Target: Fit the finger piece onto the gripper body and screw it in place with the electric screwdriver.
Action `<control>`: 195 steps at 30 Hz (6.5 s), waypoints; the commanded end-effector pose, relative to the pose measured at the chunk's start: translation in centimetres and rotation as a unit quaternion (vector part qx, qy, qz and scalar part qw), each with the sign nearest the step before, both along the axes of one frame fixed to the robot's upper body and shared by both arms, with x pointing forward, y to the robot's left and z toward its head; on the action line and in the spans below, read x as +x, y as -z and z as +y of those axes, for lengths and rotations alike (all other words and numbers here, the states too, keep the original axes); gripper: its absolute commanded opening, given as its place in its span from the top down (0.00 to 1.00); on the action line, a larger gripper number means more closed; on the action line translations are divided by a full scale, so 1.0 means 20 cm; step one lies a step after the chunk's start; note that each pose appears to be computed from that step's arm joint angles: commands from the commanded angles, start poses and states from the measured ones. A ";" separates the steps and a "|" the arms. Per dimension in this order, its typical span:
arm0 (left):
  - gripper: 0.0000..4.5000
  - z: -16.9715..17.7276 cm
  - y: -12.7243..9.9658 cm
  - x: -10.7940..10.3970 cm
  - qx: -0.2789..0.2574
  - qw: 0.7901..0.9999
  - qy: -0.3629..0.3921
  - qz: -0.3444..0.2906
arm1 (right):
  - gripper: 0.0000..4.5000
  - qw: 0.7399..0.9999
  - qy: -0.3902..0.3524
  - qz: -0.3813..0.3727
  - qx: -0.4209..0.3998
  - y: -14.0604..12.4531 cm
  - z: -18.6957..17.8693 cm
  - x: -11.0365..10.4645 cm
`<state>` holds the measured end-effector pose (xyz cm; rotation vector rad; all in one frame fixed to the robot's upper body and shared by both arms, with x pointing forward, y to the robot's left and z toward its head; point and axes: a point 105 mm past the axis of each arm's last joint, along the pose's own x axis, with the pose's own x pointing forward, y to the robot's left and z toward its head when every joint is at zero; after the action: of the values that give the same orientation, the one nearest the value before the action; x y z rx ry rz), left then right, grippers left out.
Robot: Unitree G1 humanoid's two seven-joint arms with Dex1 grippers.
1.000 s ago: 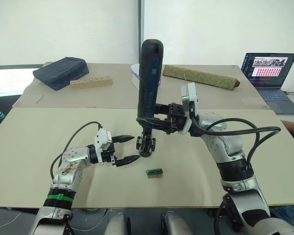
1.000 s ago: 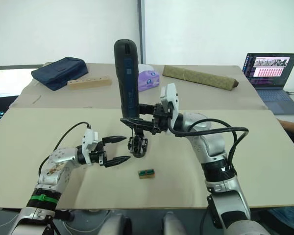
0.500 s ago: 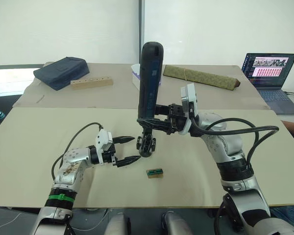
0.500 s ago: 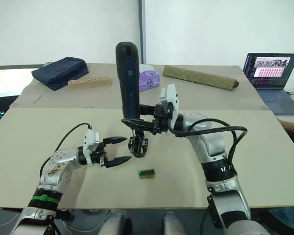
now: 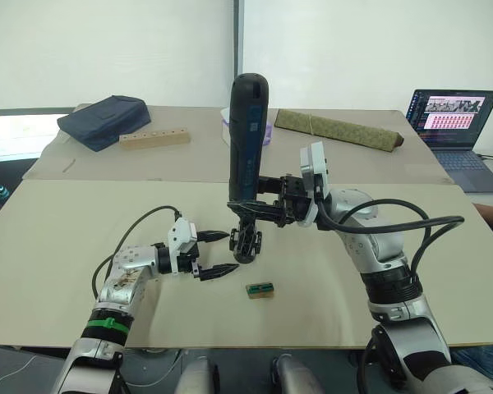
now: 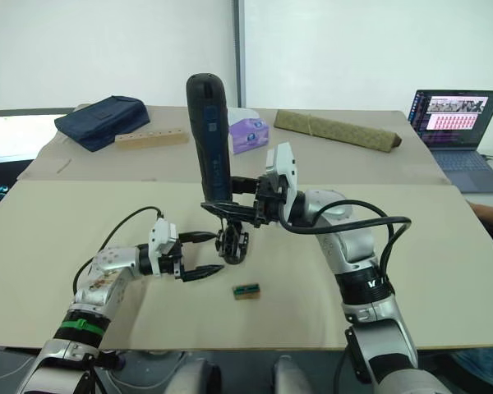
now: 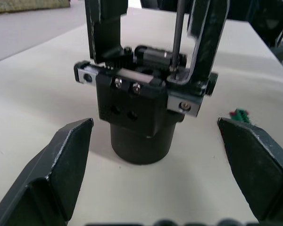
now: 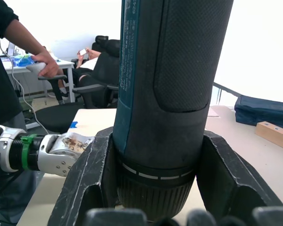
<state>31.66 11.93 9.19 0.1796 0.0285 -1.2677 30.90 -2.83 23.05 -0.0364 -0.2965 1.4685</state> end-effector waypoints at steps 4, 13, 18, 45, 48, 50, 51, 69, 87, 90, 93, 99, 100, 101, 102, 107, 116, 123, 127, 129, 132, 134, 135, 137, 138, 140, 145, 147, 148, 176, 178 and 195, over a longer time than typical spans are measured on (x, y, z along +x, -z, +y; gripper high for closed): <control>0.00 -0.04 -0.03 0.03 0.013 0.999 0.042 -0.025 | 0.57 0.999 -0.006 -0.036 0.004 -0.07 0.00 -0.02; 0.00 -0.10 -0.02 0.10 0.032 0.996 0.082 -0.023 | 0.57 0.999 -0.005 -0.035 0.002 -0.07 0.01 -0.03; 0.00 -0.14 0.02 0.10 0.050 0.993 0.109 -0.016 | 0.57 0.999 -0.004 -0.036 0.001 -0.06 0.01 -0.03; 0.49 -0.16 0.06 0.14 0.071 0.993 0.089 -0.031 | 0.57 0.999 0.007 -0.025 -0.019 0.01 0.03 -0.01; 0.49 -0.16 0.07 0.14 0.074 0.993 0.086 -0.029 | 0.57 0.999 0.010 -0.018 -0.032 0.04 0.03 -0.01; 0.49 -0.16 0.07 0.14 0.075 0.993 0.084 -0.026 | 0.57 0.999 0.012 -0.010 -0.039 0.07 0.04 -0.01; 0.49 -0.16 0.07 0.15 0.076 0.993 0.083 -0.025 | 0.57 0.999 0.013 -0.004 -0.044 0.08 0.04 -0.01; 0.49 -0.16 0.09 0.14 0.079 0.994 0.077 -0.018 | 0.57 0.993 0.031 0.047 -0.101 0.27 0.01 0.01; 0.49 -0.16 0.13 0.14 0.090 0.993 0.073 -0.005 | 0.57 1.000 -0.010 -0.027 -0.011 -0.06 0.03 -0.05; 0.49 -0.16 0.16 0.14 0.100 0.993 0.067 0.002 | 0.57 0.998 -0.029 -0.059 0.016 -0.16 0.01 -0.09; 0.49 -0.15 0.18 0.14 0.109 0.992 0.062 0.009 | 0.57 0.995 -0.050 -0.087 0.028 -0.21 -0.01 -0.13; 0.49 -0.13 0.21 0.14 0.127 0.990 0.054 0.016 | 0.57 0.989 -0.075 -0.117 0.049 -0.25 -0.05 -0.17; 0.49 -0.13 0.21 0.14 0.130 0.990 0.054 0.017 | 0.57 0.989 -0.075 -0.120 0.053 -0.25 -0.05 -0.17; 0.49 -0.13 0.22 0.14 0.133 0.989 0.056 0.018 | 0.57 0.988 -0.077 -0.121 0.058 -0.26 -0.05 -0.18; 0.49 -0.13 0.22 0.13 0.136 0.989 0.058 0.019 | 0.57 0.987 -0.079 -0.123 0.060 -0.26 -0.05 -0.18; 0.18 -0.11 0.22 0.15 0.126 0.991 0.039 0.035 | 0.57 0.983 -0.096 -0.135 0.084 -0.33 -0.07 -0.22; 0.01 0.20 0.11 0.04 0.090 0.995 0.035 0.011 | 0.57 0.989 -0.010 -0.127 0.071 -0.33 -0.32 -0.28; 0.01 0.41 -0.03 -0.14 0.059 0.998 0.028 -0.009 | 0.57 0.988 0.113 -0.101 0.010 -0.10 -0.60 -0.32; 0.01 0.38 -0.07 -0.24 0.051 0.998 0.043 -0.017 | 0.57 0.987 0.140 -0.074 0.013 0.01 -0.63 -0.34; 0.01 0.32 -0.07 -0.26 0.048 0.997 0.053 -0.024 | 0.57 0.989 0.127 -0.071 0.024 0.03 -0.57 -0.35; 0.01 0.23 -0.05 -0.29 0.059 0.995 0.072 -0.027 | 0.57 0.991 0.101 -0.073 0.045 0.01 -0.48 -0.37; 0.01 0.18 -0.05 -0.31 0.061 0.994 0.087 -0.025 | 0.57 0.993 0.079 -0.074 0.056 -0.01 -0.41 -0.39; 0.01 0.16 -0.05 -0.31 0.061 0.994 0.086 -0.029 | 0.57 0.993 0.071 -0.075 0.061 -0.02 -0.38 -0.39; 0.01 0.08 -0.02 -0.32 0.066 0.993 0.094 -0.032 | 0.57 0.993 0.050 -0.075 0.072 -0.03 -0.31 -0.40; 0.01 0.05 0.00 -0.34 0.068 0.992 0.101 -0.027 | 0.57 0.994 0.038 -0.074 0.075 -0.03 -0.28 -0.41; 0.01 -0.02 0.06 -0.36 0.077 0.991 0.107 -0.019 | 0.57 0.994 0.019 -0.071 0.077 -0.01 -0.22 -0.42; 0.01 -0.12 0.12 -0.36 0.070 0.993 0.091 -0.009 | 0.57 0.996 -0.010 -0.078 0.052 0.07 -0.14 -0.43; 0.01 -0.14 0.13 -0.36 0.068 0.994 0.087 -0.003 | 0.57 0.995 -0.011 -0.080 0.050 0.08 -0.12 -0.41; 0.01 -0.14 0.14 -0.36 0.069 0.994 0.086 0.000 | 0.57 0.995 -0.010 -0.080 0.050 0.08 -0.12 -0.40; 0.01 -0.20 0.17 -0.34 0.077 0.993 0.085 0.012 | 0.57 0.997 0.015 -0.073 0.007 0.18 -0.16 -0.33; 0.01 -0.20 0.17 -0.33 0.077 0.993 0.083 0.012 | 0.57 0.997 0.014 -0.071 0.003 0.19 -0.16 -0.34; 0.01 -0.20 0.19 -0.32 0.080 0.994 0.076 0.015 | 0.57 0.998 0.011 -0.065 -0.007 0.21 -0.16 -0.35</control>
<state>25.36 8.10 5.79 0.3083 0.1347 -1.4209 24.38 -5.94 17.60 -0.1301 -0.3155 1.4544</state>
